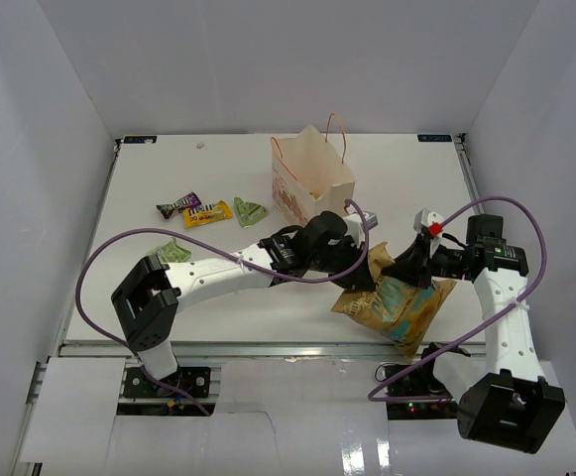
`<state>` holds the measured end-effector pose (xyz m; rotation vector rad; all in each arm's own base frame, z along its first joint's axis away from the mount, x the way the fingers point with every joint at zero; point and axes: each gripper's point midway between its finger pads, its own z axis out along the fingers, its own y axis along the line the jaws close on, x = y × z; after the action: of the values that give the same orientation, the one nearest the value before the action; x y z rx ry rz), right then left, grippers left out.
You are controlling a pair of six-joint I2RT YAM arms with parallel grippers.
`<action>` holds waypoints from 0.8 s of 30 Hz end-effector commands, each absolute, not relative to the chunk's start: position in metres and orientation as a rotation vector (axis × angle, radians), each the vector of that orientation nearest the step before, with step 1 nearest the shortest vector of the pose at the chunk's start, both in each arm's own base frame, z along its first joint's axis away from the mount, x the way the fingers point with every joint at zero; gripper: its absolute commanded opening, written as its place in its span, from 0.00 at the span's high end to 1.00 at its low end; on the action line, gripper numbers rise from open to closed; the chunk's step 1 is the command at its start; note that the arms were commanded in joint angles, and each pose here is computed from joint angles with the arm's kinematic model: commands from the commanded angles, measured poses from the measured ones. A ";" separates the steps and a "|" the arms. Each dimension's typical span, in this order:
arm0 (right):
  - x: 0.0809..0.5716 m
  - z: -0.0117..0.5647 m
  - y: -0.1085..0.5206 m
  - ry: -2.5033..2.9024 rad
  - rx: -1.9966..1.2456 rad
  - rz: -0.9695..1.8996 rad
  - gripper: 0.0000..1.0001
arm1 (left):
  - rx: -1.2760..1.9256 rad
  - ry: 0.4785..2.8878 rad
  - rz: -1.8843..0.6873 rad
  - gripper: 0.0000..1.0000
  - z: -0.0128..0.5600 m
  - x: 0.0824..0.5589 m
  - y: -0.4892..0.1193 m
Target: Place the snacks into the paper bag
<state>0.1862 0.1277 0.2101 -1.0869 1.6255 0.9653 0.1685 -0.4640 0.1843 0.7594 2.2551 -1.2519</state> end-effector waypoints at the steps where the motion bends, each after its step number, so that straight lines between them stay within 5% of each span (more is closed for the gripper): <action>1: 0.183 0.221 0.133 1.548 -1.103 0.975 0.82 | 0.745 2.193 -1.256 0.85 0.210 0.172 -0.461; 12: 0.186 0.237 0.131 1.426 -1.233 0.860 0.13 | 0.818 2.103 -1.134 0.96 0.227 0.168 -0.421; 24: 0.213 0.262 0.135 1.429 -1.211 0.851 0.09 | 0.673 1.998 -0.993 0.99 0.306 0.179 -0.364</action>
<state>0.1961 0.1354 0.2380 -1.2454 1.4562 0.8872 0.1685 -0.3781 0.2364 0.7741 2.1590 -0.9699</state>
